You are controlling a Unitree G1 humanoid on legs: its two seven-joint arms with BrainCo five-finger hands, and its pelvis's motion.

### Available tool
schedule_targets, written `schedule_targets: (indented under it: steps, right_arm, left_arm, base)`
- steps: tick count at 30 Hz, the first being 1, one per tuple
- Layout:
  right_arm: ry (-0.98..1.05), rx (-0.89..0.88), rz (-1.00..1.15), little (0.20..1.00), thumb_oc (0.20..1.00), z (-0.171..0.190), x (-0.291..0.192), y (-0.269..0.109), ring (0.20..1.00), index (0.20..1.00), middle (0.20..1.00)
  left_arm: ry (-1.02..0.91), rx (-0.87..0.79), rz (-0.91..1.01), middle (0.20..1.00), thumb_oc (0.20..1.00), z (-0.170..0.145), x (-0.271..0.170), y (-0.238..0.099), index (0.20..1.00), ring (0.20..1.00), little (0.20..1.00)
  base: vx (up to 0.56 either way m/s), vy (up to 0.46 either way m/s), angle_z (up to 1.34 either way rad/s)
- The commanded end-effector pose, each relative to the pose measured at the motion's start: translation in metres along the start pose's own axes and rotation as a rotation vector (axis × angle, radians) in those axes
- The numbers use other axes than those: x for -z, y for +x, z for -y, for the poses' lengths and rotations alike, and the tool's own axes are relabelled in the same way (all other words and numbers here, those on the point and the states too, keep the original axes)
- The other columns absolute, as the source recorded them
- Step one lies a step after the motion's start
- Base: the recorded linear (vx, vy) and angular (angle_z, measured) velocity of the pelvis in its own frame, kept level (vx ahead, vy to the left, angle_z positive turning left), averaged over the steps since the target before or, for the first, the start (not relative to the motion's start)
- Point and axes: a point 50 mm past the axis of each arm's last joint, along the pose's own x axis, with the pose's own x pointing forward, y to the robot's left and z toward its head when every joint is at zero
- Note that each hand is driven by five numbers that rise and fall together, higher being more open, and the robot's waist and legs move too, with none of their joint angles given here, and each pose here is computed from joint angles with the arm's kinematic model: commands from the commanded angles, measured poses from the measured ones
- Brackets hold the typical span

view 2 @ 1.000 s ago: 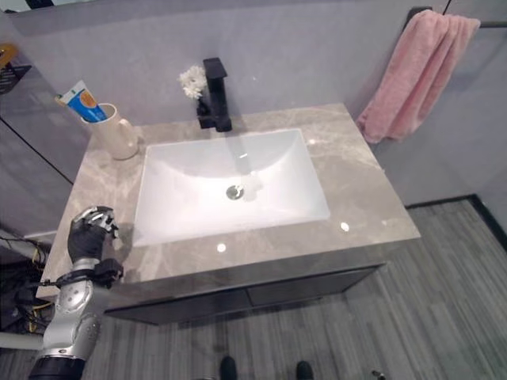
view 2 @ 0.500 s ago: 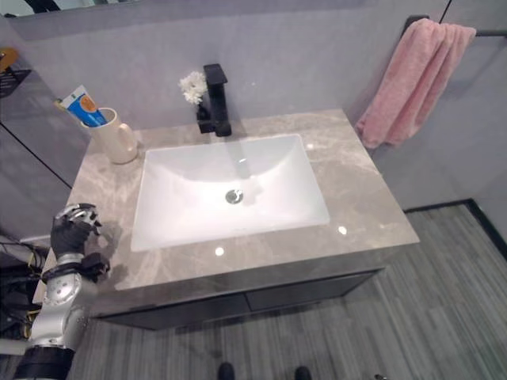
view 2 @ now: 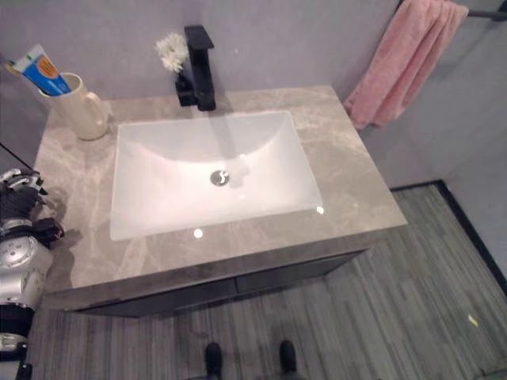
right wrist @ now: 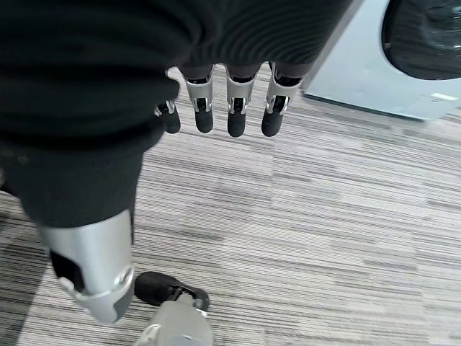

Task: Put brush and paste in cup on sink, flatten towel.

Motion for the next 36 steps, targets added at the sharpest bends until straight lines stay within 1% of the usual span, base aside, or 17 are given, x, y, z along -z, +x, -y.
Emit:
schedule_targets:
  steps: [1, 4, 5, 7, 9, 10, 20, 23, 31, 34, 36]
  right_arm:
    - [0.03, 0.053, -0.01, 1.0, 1.0, 0.022, 0.001, 0.001, 1.0, 1.0, 1.0]
    - [0.053, 0.069, 0.019, 1.0, 1.0, 0.026, -0.01, 0.003, 1.0, 1.0, 1.0]
    - [0.068, 0.072, 0.04, 1.0, 1.0, 0.028, -0.016, 0.004, 1.0, 1.0, 1.0]
    - [0.071, 0.07, 0.04, 1.0, 1.0, 0.027, -0.016, 0.004, 1.0, 1.0, 1.0]
    - [0.098, 0.081, 0.066, 1.0, 1.0, 0.032, -0.023, 0.004, 1.0, 1.0, 1.0]
    - [0.105, 0.082, 0.075, 1.0, 1.0, 0.032, -0.025, 0.004, 1.0, 1.0, 1.0]
    - [0.136, 0.072, 0.106, 1.0, 1.0, 0.028, -0.035, 0.004, 1.0, 1.0, 1.0]
    - [0.164, 0.071, 0.113, 1.0, 1.0, 0.027, -0.039, 0.005, 1.0, 1.0, 1.0]
    - [0.165, 0.049, 0.096, 1.0, 1.0, 0.02, -0.036, 0.005, 1.0, 1.0, 1.0]
    - [0.17, 0.048, 0.101, 1.0, 1.0, 0.019, -0.038, 0.005, 1.0, 1.0, 1.0]
    - [0.162, 0.04, 0.108, 1.0, 1.0, 0.015, -0.039, 0.004, 1.0, 1.0, 1.0]
  left_arm:
    - [-0.052, -0.09, 0.124, 0.2, 0.2, -0.016, -0.044, 0.023, 0.2, 0.2, 0.2]
    - [-0.041, -0.108, 0.13, 0.2, 0.2, -0.019, -0.054, 0.032, 0.2, 0.2, 0.2]
    - [-0.027, -0.119, 0.143, 0.2, 0.2, -0.022, -0.064, 0.038, 0.2, 0.2, 0.2]
    - [-0.027, -0.117, 0.145, 0.2, 0.2, -0.021, -0.065, 0.039, 0.2, 0.2, 0.2]
    - [-0.022, -0.117, 0.177, 0.2, 0.2, -0.021, -0.083, 0.047, 0.2, 0.2, 0.2]
    - [-0.008, -0.135, 0.184, 0.2, 0.2, -0.026, -0.088, 0.05, 0.2, 0.2, 0.2]
    - [-0.024, -0.193, 0.234, 0.2, 0.2, -0.032, -0.131, 0.066, 0.2, 0.2, 0.2]
    - [-0.036, -0.239, 0.257, 0.2, 0.2, -0.044, -0.146, 0.069, 0.2, 0.2, 0.2]
    - [-0.053, -0.302, 0.258, 0.2, 0.2, -0.056, -0.155, 0.07, 0.2, 0.2, 0.2]
    - [-0.059, -0.307, 0.268, 0.2, 0.2, -0.051, -0.156, 0.071, 0.2, 0.2, 0.2]
    - [-0.071, -0.272, 0.292, 0.2, 0.2, -0.038, -0.152, 0.068, 0.2, 0.2, 0.2]
  base:
    - [-0.03, 0.019, -0.08]
    - [-0.07, 0.007, -0.17]
    - [-0.06, 0.007, -0.06]
    - [-0.03, 0.006, -0.1]
    - [-0.04, 0.001, -0.16]
    - [-0.03, -0.003, -0.16]
    - [-0.02, 0.002, -0.12]
    - [0.0, -0.014, -0.3]
    - [0.04, 0.003, -0.15]
    - [0.02, 0.013, 0.06]
    - [0.02, 0.007, 0.01]
